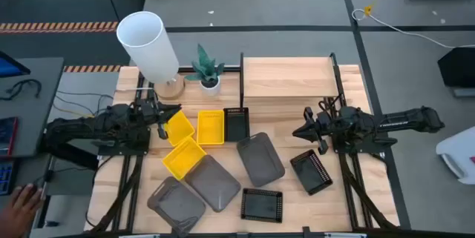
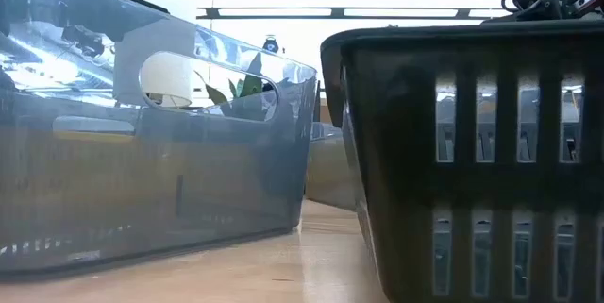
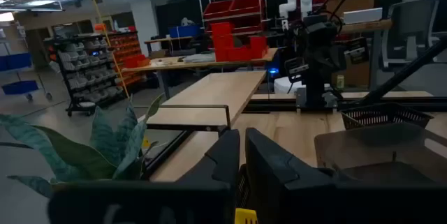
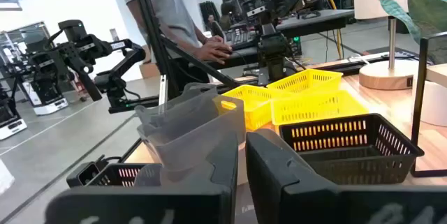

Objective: Stack baskets on shelf by color

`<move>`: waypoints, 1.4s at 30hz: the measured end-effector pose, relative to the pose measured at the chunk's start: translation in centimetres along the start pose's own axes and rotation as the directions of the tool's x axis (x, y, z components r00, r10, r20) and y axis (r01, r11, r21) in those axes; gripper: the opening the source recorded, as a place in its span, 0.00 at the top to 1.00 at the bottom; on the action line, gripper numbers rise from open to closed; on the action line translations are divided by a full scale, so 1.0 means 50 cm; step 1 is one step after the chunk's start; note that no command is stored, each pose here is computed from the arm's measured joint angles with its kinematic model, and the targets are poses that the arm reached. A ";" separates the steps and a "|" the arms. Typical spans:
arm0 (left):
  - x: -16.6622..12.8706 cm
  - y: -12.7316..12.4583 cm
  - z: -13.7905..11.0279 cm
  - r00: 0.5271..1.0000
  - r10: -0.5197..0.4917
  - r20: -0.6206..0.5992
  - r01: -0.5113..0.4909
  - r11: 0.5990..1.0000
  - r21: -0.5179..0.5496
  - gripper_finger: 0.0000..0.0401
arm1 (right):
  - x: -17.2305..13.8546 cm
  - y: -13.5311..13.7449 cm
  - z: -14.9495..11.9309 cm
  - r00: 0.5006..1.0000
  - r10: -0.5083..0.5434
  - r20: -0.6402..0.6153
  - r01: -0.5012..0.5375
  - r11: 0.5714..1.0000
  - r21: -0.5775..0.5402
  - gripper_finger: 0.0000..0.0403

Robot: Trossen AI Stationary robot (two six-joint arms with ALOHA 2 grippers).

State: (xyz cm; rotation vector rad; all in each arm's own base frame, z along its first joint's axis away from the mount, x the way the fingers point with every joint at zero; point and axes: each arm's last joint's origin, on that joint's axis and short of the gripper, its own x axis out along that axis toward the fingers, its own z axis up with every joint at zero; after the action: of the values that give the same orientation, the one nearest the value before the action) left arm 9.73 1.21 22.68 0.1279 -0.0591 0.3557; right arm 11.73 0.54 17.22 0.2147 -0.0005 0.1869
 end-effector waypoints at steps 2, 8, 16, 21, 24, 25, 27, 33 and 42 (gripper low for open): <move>0.000 0.000 0.000 1.000 0.000 0.000 0.000 1.000 0.000 0.91 | 0.000 0.000 0.000 1.000 0.000 0.000 0.000 1.000 0.000 0.91; 0.000 0.000 0.000 1.000 0.000 0.000 0.000 1.000 0.000 0.93 | 0.000 0.000 0.000 1.000 0.000 0.000 0.000 1.000 0.000 0.91; 0.000 0.000 0.000 1.000 0.000 0.000 0.000 1.000 0.000 0.93 | 0.000 0.000 0.000 1.000 0.000 0.000 0.000 1.000 0.000 0.91; 0.000 0.000 0.000 1.000 0.000 0.000 0.000 1.000 0.000 0.91 | 0.000 0.000 0.000 1.000 0.000 0.000 0.000 1.000 0.000 0.91; 0.000 0.000 0.000 1.000 0.000 0.000 0.000 1.000 0.000 0.91 | 0.000 0.000 0.000 1.000 0.000 0.000 0.000 1.000 0.000 0.91; 0.000 0.000 0.000 1.000 0.000 0.000 0.000 1.000 0.000 0.92 | 0.000 0.000 0.000 1.000 0.000 0.000 0.000 1.000 0.000 0.91; 0.000 0.000 0.000 1.000 0.000 0.000 0.000 1.000 0.000 0.92 | 0.000 0.000 0.000 1.000 -0.001 0.000 0.001 1.000 0.000 0.91; 0.000 0.000 0.000 1.000 0.000 0.000 0.000 1.000 0.000 0.94 | 0.000 0.000 0.000 1.000 0.000 0.000 0.000 1.000 0.000 0.91; 0.000 0.000 0.000 1.000 0.000 0.000 0.000 1.000 0.000 0.91 | 0.000 0.000 0.000 1.000 0.000 0.000 0.000 1.000 0.000 0.91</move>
State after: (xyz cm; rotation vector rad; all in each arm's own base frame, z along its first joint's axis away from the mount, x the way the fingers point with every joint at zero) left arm 9.73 1.21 22.68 0.1279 -0.0592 0.3554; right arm 11.73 0.54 17.22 0.2147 -0.0005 0.1869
